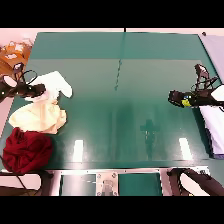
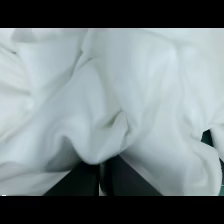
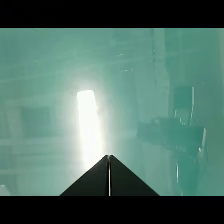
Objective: Fold the shirts.
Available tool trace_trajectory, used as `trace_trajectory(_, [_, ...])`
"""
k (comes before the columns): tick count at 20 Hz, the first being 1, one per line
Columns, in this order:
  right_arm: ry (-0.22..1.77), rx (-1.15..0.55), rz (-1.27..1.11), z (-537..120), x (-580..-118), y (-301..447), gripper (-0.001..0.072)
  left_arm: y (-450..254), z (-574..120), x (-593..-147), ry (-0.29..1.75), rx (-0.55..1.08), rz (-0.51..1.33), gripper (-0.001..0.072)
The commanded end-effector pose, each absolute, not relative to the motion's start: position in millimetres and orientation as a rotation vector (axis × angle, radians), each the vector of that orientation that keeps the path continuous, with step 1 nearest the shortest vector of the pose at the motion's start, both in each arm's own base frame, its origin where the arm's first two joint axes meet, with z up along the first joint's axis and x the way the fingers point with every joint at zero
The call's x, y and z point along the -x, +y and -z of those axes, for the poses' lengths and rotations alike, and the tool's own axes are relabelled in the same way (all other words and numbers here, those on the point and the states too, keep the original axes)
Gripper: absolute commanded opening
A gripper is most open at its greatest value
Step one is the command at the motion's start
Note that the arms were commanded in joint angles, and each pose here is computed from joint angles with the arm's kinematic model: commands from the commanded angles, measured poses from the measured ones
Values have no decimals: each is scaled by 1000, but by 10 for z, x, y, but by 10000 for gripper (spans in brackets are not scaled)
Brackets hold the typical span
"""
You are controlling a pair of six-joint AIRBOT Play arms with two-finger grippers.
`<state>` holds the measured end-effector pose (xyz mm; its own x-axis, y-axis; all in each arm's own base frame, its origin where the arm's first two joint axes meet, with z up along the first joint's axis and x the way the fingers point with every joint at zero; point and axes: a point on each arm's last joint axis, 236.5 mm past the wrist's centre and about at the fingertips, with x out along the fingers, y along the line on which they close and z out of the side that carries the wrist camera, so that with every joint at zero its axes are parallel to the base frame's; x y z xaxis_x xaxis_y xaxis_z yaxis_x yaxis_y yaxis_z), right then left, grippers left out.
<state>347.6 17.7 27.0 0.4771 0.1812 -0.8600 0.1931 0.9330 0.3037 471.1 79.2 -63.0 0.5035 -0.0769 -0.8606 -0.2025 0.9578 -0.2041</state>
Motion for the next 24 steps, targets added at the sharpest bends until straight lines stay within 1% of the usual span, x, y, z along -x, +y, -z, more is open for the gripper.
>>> trace_trajectory(1, [1075, -387, 8, -277, -3489, 175, 15, 650, 403, -4765, 1088, 296, 6, 18])
trace_trajectory(3, [1075, -389, 13, -277, -3486, 155, 15, 439, -283, -4931, 993, 287, 77, 17])
trace_trajectory(6, [1075, -390, 16, -278, -3487, 143, 15, -283, -1472, -5003, 802, 188, 241, 18])
trace_trajectory(8, [1073, -394, 22, -279, -3488, 119, 15, -975, -2101, -4871, 697, 148, 373, 18])
trace_trajectory(10, [1066, -397, 26, -311, -3503, 96, 15, -1770, -2450, -4598, 659, 145, 545, 18])
trace_trajectory(12, [1061, -398, 28, -388, -3518, 70, 15, -2428, -2484, -4294, 676, 138, 687, 18])
trace_trajectory(14, [1054, -401, 31, -488, -3533, 33, 14, -3013, -2325, -3948, 735, 117, 804, 19])
trace_trajectory(16, [1046, -399, 28, -573, -3551, 26, 15, -3446, -2000, -3614, 820, 71, 896, 20])
trace_trajectory(18, [1068, -406, 18, -581, -3509, 63, 15, -3721, -1509, -3346, 942, 33, 942, 23])
trace_trajectory(19, [1082, -424, 5, -572, -3487, 111, 40, -3790, -1225, -3249, 1010, 17, 948, 73])
trace_trajectory(20, [1089, -436, -4, -572, -3474, 142, 163, -3810, -998, -3199, 1071, 19, 937, 402])
trace_trajectory(21, [1097, -438, -7, -566, -3458, 154, 268, -3786, -820, -3198, 1138, 53, 899, 634])
trace_trajectory(22, [1110, -438, -8, -553, -3430, 160, 318, -3703, -744, -3231, 1171, 54, 876, 678])
trace_trajectory(23, [1135, -440, -10, -530, -3378, 166, 367, -3577, -735, -3296, 1188, 59, 853, 679])
trace_trajectory(24, [1171, -445, -8, -498, -3299, 159, 384, -3391, -743, -3389, 1206, 75, 820, 680])
